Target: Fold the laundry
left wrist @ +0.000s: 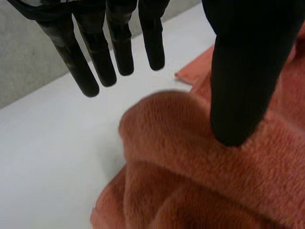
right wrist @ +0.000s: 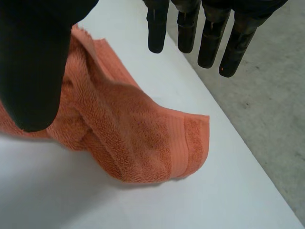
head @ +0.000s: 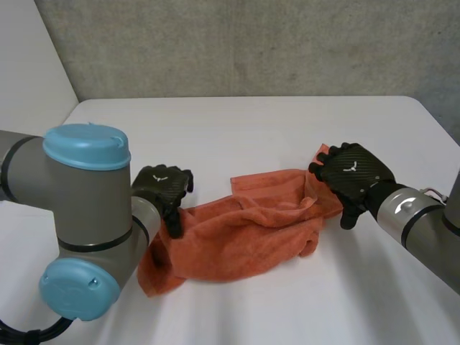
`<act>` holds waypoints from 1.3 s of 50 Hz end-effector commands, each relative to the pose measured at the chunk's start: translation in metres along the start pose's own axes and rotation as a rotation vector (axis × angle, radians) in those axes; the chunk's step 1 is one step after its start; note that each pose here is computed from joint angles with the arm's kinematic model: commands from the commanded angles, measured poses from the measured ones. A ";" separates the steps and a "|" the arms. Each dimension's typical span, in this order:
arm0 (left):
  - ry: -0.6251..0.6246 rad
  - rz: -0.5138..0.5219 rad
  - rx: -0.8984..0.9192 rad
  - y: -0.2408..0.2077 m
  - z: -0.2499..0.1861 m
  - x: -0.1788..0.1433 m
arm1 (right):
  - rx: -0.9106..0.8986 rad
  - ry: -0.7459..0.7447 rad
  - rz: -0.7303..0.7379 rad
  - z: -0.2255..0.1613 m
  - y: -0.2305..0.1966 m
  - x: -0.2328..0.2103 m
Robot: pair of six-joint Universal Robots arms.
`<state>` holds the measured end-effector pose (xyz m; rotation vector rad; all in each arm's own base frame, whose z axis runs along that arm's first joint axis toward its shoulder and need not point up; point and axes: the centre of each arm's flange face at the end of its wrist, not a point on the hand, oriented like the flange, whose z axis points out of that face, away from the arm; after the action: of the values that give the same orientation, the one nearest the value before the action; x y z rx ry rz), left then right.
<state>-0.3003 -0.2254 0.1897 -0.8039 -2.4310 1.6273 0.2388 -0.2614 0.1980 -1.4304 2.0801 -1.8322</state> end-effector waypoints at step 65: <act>-0.199 0.032 0.328 0.013 -0.008 -0.043 | -0.075 0.099 0.165 0.018 0.005 0.021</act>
<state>-0.2559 -0.2399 0.1699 -0.6668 -2.2140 2.1130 0.2340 -0.2900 0.1705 -1.1834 2.3153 -1.7213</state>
